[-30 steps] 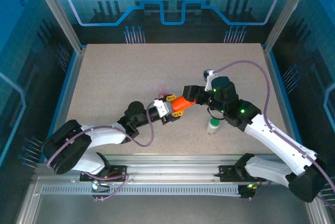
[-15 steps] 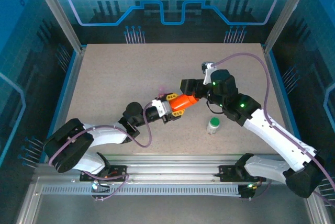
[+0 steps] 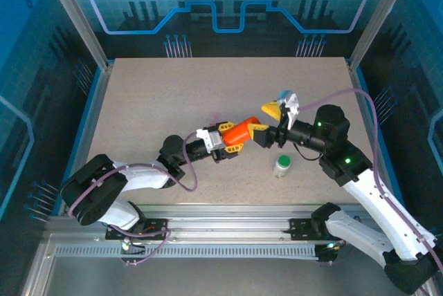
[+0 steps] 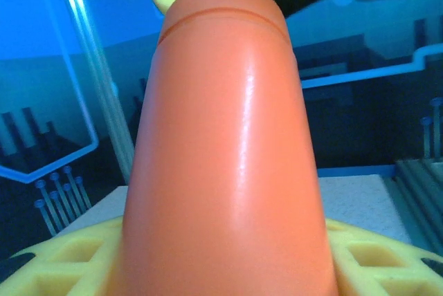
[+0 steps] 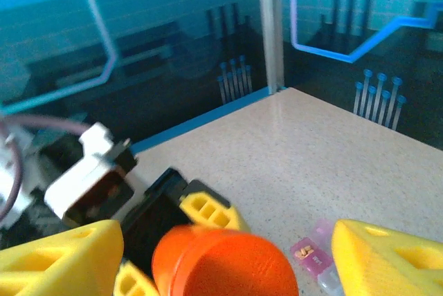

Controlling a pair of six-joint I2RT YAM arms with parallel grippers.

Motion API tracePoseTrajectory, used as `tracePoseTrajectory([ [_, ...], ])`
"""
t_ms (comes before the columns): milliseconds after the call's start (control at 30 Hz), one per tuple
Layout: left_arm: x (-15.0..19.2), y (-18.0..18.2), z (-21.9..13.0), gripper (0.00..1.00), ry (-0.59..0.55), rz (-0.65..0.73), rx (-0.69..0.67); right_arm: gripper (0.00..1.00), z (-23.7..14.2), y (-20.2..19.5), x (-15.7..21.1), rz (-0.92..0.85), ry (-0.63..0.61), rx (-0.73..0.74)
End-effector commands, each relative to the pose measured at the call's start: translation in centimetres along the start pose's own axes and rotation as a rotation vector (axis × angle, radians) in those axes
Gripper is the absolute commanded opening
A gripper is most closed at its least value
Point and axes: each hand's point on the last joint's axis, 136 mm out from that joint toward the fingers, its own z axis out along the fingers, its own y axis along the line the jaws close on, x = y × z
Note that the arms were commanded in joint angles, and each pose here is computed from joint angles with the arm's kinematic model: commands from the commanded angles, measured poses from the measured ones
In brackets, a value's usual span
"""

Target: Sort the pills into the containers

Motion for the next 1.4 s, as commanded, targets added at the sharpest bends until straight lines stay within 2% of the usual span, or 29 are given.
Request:
tracePoseTrajectory([
  [0,-2.3,-1.8,0.2,0.00,-0.081,-0.016,0.128,0.79,-0.4,1.9,1.0,-0.187,-0.008,-0.145],
  [233,-2.9,-2.0,-0.2,0.00,-0.091,-0.023,0.148,0.79,-0.7,2.9,1.0,-0.197,-0.024,-0.312],
  [333,-3.1,-2.0,-0.3,0.00,-0.096,-0.022,0.147,0.76,-0.5,3.5,1.3,-0.183,-0.014,-0.386],
  [533,-3.2,-1.7,-0.4,0.00,-0.096,-0.021,0.129,0.71,-0.1,3.5,2.2,-0.156,0.016,-0.414],
  [700,-2.9,-1.4,-0.1,0.00,-0.092,-0.024,0.117,0.55,0.1,3.3,3.0,-0.131,0.048,-0.404],
  [733,-2.8,-1.3,0.1,0.00,-0.090,-0.027,0.115,0.53,0.0,3.4,2.1,-0.149,0.042,-0.395],
  [933,-2.2,-0.4,0.6,0.00,-0.074,-0.035,0.076,0.42,1.0,3.2,2.7,-0.129,0.118,-0.352],
  [1100,-1.0,0.3,1.0,0.00,-0.009,-0.030,0.037,0.31,3.0,2.3,2.3,-0.081,0.208,-0.222],
  [1167,-0.6,0.9,1.0,0.00,0.012,-0.011,-0.003,0.31,4.0,1.9,2.3,-0.025,0.254,-0.158],
  [1367,-0.1,2.1,0.7,0.00,0.037,0.037,-0.094,0.31,5.6,-2.2,4.0,0.234,0.335,0.180],
])
